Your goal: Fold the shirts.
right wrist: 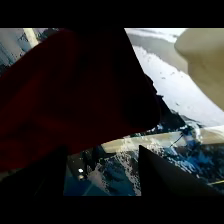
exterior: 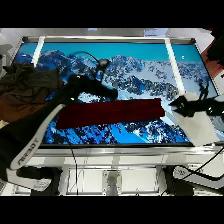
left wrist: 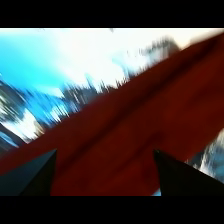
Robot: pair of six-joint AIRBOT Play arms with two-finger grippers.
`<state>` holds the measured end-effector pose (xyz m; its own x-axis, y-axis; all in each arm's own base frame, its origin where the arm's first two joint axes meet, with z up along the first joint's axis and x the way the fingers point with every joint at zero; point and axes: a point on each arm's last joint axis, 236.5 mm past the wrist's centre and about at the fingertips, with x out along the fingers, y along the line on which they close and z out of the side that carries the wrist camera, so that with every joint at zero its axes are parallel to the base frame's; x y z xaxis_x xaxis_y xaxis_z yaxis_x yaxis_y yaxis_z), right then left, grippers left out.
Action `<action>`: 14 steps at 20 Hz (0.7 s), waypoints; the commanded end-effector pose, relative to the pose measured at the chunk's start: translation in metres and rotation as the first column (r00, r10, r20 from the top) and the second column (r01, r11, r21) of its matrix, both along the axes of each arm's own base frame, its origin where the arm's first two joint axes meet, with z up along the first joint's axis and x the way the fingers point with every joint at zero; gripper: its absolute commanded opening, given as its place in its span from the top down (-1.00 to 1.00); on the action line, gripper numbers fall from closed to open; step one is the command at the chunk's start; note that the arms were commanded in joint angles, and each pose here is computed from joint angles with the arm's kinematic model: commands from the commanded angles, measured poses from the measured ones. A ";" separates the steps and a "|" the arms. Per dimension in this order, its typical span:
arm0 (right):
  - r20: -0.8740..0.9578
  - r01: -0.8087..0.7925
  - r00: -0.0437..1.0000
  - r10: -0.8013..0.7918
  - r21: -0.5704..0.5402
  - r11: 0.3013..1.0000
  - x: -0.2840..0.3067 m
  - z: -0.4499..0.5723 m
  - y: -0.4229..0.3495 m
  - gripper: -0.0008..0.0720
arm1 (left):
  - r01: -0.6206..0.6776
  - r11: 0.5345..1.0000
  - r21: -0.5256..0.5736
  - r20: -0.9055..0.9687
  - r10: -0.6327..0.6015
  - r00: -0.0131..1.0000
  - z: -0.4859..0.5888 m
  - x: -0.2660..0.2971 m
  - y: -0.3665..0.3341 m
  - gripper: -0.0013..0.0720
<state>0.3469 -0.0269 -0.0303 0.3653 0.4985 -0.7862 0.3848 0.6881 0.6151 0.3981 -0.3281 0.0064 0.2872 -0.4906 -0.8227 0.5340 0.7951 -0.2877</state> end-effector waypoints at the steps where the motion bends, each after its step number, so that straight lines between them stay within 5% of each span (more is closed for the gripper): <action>1: -0.053 0.095 0.995 -0.088 0.131 0.987 -0.020 -0.034 0.026 -0.47 | 0.049 0.997 0.062 -0.125 -0.041 0.991 -0.049 -0.026 -0.012 -0.94; 4: -0.030 0.172 0.985 -0.169 0.159 0.972 -0.015 -0.049 0.033 -0.70 | 0.049 0.996 0.071 -0.135 -0.039 0.990 -0.056 -0.026 -0.012 -0.94; 14: 0.054 0.350 0.930 -0.365 0.184 0.919 0.047 -0.075 0.049 -0.69 | 0.063 0.994 0.093 -0.132 -0.050 0.990 -0.058 -0.026 -0.007 -0.94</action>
